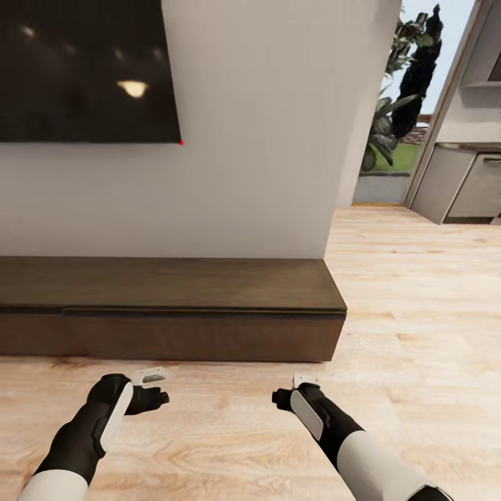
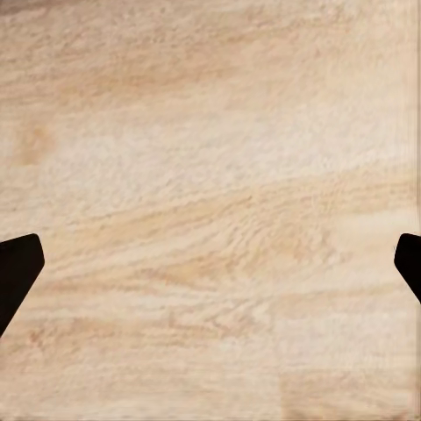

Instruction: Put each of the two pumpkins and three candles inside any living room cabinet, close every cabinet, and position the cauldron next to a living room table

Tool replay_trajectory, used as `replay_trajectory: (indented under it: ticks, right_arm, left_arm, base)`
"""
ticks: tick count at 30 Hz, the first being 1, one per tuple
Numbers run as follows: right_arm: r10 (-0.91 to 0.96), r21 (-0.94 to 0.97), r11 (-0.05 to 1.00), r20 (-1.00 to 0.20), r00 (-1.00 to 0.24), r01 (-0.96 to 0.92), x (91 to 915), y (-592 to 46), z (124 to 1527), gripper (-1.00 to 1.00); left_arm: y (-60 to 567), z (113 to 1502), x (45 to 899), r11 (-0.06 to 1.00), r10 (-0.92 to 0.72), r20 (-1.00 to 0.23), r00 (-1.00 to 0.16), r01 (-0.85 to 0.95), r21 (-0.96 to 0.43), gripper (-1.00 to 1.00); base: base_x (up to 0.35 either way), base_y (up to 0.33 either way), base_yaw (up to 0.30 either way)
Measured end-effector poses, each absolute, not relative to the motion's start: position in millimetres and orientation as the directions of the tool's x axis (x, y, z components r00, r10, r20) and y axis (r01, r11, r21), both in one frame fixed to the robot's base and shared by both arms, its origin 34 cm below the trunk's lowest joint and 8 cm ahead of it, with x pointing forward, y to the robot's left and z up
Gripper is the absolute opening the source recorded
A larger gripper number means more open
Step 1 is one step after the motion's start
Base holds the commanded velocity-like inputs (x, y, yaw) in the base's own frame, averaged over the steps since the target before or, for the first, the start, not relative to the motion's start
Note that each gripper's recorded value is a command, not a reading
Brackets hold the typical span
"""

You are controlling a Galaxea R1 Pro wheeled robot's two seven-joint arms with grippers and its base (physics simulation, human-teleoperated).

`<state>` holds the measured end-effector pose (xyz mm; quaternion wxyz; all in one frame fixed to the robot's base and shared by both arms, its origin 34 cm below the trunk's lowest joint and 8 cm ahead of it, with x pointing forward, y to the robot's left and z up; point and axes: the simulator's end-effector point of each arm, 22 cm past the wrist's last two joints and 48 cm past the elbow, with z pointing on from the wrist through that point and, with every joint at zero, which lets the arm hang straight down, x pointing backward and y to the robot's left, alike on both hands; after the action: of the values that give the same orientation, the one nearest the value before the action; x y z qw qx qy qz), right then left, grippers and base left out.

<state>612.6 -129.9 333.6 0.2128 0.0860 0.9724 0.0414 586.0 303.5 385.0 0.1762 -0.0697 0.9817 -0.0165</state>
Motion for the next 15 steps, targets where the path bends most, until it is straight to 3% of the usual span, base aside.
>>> replay_trajectory:
  ticks: [6,15]
  right_arm:
    - [0.180,0.105,0.983,-0.378,-0.908,0.151,607.3,-134.0,341.5,1.00]
    - [0.180,0.089,0.983,-0.328,-0.927,0.159,574.6,-138.6,336.0,1.00]
  left_arm:
    - [312.3,391.9,583.5,0.989,-0.142,-0.332,-0.933,-0.148,-0.008,1.00]
    - [317.1,384.2,566.5,0.986,-0.155,-0.272,-0.950,-0.165,0.015,1.00]
  base:
    - [-0.037,0.000,0.075]
    - [-0.254,0.000,0.225]
